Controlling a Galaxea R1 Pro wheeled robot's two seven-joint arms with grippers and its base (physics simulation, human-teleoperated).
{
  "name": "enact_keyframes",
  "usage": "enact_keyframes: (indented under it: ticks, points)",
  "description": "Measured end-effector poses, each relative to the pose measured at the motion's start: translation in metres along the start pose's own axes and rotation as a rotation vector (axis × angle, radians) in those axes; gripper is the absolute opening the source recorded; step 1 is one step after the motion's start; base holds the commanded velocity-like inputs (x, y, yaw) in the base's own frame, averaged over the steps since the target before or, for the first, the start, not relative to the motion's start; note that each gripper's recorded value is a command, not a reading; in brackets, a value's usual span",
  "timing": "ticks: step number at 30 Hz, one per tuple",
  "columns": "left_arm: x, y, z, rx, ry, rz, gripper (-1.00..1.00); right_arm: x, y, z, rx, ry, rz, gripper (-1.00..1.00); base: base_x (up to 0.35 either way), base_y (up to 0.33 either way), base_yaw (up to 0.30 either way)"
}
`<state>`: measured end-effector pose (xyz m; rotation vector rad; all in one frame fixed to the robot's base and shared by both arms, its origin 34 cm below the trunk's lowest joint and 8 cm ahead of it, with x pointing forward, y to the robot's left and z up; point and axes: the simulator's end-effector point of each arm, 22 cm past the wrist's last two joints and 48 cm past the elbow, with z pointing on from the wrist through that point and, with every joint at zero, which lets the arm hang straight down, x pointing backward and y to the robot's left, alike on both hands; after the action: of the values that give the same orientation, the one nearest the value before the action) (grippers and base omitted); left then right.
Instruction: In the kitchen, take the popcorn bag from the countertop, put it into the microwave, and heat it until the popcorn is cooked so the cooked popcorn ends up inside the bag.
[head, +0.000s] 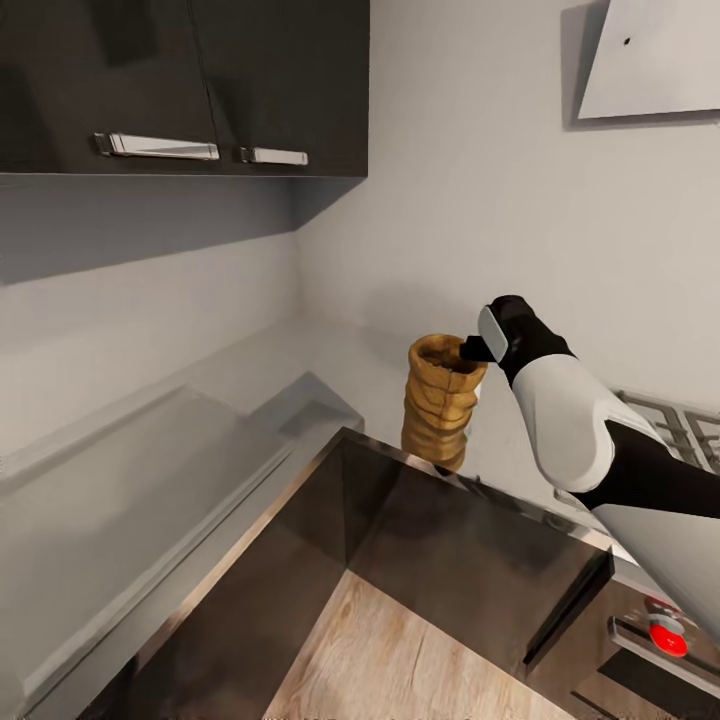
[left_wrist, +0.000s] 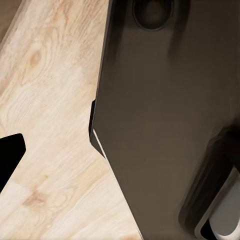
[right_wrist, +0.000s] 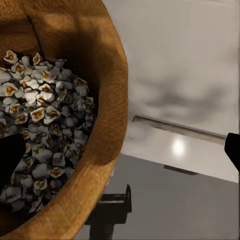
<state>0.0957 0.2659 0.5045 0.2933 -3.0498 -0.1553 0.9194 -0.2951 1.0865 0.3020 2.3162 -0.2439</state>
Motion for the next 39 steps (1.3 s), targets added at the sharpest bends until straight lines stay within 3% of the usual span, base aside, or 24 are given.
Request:
enact_keyframes:
  ticks: [9, 14, 27, 39]
  points:
    - [0.0, -0.001, 0.0, 0.005, 0.0, -0.001, 1.0, 0.0, 0.004, -0.001, -0.007, -0.004, -0.001, 1.0, -0.034, 0.0, 0.0]
    - [0.0, -0.001, 0.0, 0.005, 0.0, -0.001, 1.0, -0.005, 0.011, 0.004, -0.017, -0.062, 0.023, 1.0, -0.002, 0.0, 0.0]
    - [0.0, -0.001, 0.0, 0.005, 0.0, -0.001, 1.0, 0.017, 0.009, 0.019, -0.015, -0.037, 0.019, 1.0, 0.0, 0.0, 0.0]
    - [0.0, -0.001, 0.0, 0.005, 0.0, -0.001, 1.0, 0.037, 0.016, 0.03, -0.041, -0.016, 0.049, 1.0, 0.0, 0.0, 0.0]
